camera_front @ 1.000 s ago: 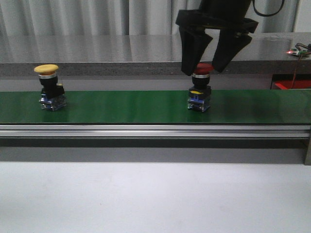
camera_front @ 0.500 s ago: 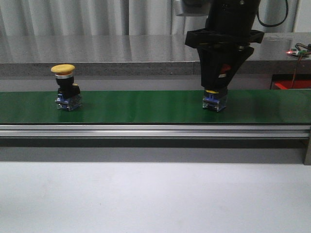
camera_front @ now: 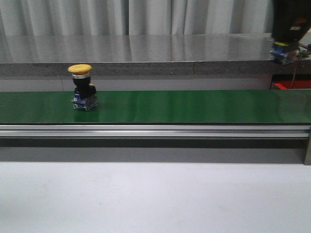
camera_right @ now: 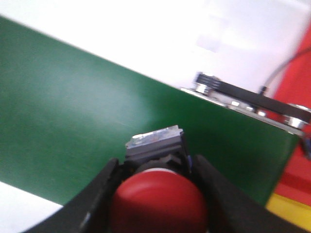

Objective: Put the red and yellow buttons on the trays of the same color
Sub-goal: 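Lift the red button into the red tray and open the right gripper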

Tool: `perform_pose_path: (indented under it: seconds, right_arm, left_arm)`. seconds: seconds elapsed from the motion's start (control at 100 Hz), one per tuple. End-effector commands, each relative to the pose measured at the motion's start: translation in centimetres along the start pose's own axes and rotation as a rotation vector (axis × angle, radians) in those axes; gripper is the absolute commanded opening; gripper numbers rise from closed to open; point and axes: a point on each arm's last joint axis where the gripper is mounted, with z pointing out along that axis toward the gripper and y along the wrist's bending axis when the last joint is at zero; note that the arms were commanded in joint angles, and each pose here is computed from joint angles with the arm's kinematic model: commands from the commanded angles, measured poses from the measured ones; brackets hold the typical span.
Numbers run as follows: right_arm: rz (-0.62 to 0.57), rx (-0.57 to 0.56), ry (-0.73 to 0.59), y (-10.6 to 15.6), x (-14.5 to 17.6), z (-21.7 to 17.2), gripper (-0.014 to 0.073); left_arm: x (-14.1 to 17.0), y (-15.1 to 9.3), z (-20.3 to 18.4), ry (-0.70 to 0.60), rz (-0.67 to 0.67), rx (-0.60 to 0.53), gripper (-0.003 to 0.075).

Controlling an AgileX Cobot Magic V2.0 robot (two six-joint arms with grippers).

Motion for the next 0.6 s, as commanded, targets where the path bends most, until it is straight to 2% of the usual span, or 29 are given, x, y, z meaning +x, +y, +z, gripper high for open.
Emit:
perform_pose_path:
  seconds: [0.0,0.16,0.34,0.44,0.59]
  right_arm:
    - [0.063,0.062,-0.112,-2.6,0.3,-4.3,0.0125]
    - [0.187,0.128,-0.120,-7.6,1.7,-4.9,0.0125]
    - [0.285,0.223,-0.220,-12.1,2.7,-6.1,0.0125]
    - [0.320,0.219,-0.278,-13.0,2.7,-6.2,0.0125]
    - [0.301,0.206,-0.294,-13.3,1.7,-4.3,0.0125]
  left_arm:
    - [-0.9,-0.5,-1.3,-0.090,-0.003,0.019,-0.0019]
    - [-0.9,-0.5,-1.3,-0.090,-0.003,0.019,-0.0019]
    - [-0.9,-0.5,-1.3,-0.090,-0.003,0.019,-0.0019]
    - [-0.9,-0.5,-1.3,-0.090,-0.003,0.019,-0.0019]
    - [-0.9,-0.5,-1.3,-0.090,-0.003,0.019,-0.0019]
